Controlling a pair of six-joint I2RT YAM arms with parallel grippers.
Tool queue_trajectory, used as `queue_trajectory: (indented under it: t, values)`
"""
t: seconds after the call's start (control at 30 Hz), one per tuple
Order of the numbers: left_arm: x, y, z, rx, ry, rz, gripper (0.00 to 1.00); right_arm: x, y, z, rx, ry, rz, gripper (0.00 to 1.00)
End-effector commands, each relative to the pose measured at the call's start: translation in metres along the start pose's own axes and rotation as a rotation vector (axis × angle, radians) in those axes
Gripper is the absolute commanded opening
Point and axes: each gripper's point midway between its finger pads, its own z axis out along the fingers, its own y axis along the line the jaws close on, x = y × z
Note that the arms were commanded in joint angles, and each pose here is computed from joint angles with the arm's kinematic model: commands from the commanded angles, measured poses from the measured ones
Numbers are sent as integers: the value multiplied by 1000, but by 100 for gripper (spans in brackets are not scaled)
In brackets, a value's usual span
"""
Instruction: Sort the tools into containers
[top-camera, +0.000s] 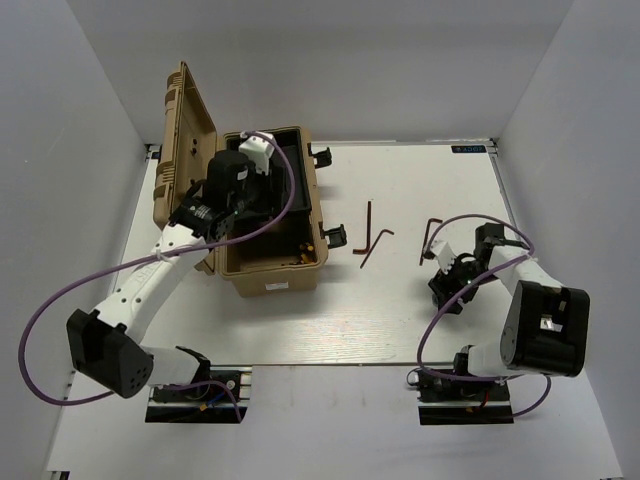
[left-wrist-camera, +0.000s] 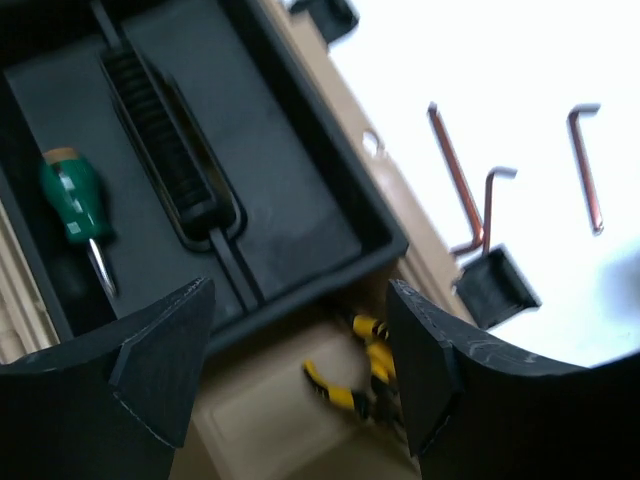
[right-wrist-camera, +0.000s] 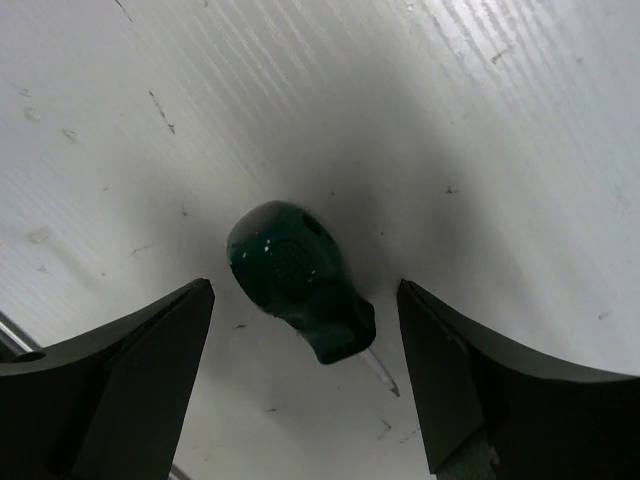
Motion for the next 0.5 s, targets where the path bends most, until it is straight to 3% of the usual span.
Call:
queue_trajectory:
  t: [0.0,0.13,0.23,0.27,0.33,0.4,0.47]
  values:
    - [-3,-6,-20,33,-27,-17,79,8,-7,13,36,42,-78,78]
    - [-4,-10,-29,43,-38,-24,79,15,-5,23,56,80,-119,72]
    - [3,-11,-35,53,-29,-36,81,21,-1,26,58,102,-140,51]
    - [-1,-14,-40,69,-41,-48,81,19,0,23,64,98,-145,30]
    - [3,-17,-44,83,-35,-48,81,17,4,21,47,94,-135,14]
    - [1,-27,-53,141,-46,-55,82,-6,12,6,12,30,-122,0]
    - [-1,-45,-61,256,-91,-17,83,-49,15,-14,-21,-99,-125,0]
